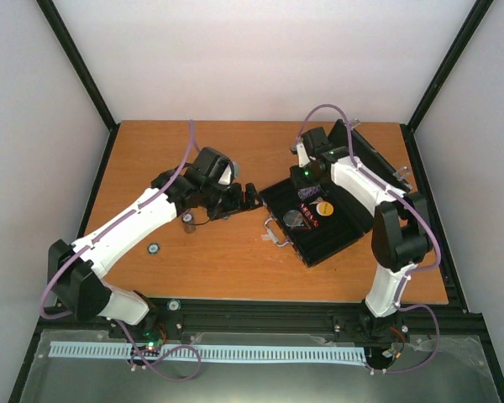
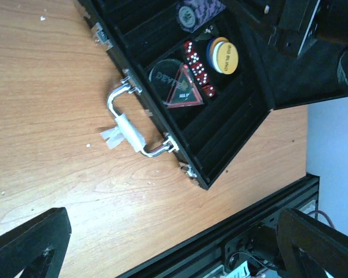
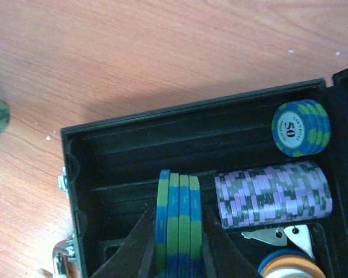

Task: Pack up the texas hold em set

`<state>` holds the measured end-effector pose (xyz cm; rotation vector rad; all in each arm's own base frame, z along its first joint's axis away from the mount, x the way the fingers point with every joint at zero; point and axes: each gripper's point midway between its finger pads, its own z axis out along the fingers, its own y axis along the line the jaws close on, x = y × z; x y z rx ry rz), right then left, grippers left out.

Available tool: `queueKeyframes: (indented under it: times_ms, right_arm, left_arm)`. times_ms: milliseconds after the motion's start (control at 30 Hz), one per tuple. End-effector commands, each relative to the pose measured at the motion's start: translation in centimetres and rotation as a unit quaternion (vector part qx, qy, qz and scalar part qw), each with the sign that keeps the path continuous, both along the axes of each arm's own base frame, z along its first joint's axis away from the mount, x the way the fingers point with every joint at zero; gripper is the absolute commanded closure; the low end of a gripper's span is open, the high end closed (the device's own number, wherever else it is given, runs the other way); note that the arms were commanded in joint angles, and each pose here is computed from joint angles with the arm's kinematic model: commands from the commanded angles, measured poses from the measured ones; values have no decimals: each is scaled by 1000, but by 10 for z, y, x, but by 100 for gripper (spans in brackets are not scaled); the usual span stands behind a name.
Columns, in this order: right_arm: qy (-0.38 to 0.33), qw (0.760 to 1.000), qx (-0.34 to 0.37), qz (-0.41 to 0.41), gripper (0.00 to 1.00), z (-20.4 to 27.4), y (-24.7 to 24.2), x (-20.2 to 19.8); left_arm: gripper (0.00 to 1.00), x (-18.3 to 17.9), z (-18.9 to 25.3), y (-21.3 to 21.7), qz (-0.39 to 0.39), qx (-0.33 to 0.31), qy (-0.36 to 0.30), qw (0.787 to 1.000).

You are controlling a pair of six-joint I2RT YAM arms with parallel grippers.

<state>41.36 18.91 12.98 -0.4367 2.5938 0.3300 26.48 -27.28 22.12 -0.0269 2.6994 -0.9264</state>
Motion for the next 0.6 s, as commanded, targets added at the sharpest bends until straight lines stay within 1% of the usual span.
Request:
queueKeyframes:
  times_ms: [0,167,567]
  right_arm:
    - [4,1000,-2,13,97,-3,1,14]
    - [18,1000,-5,4,97,-17,-3,27]
    - [54,996,-66,1,97,-52,-17,38]
  left_arm:
    - [0,-4,-4,7,-7,11,-6,1000]
    - [0,-5,-13,7,-9,14,3,1000]
    - [0,-4,-24,5,-17,22,13,1000]
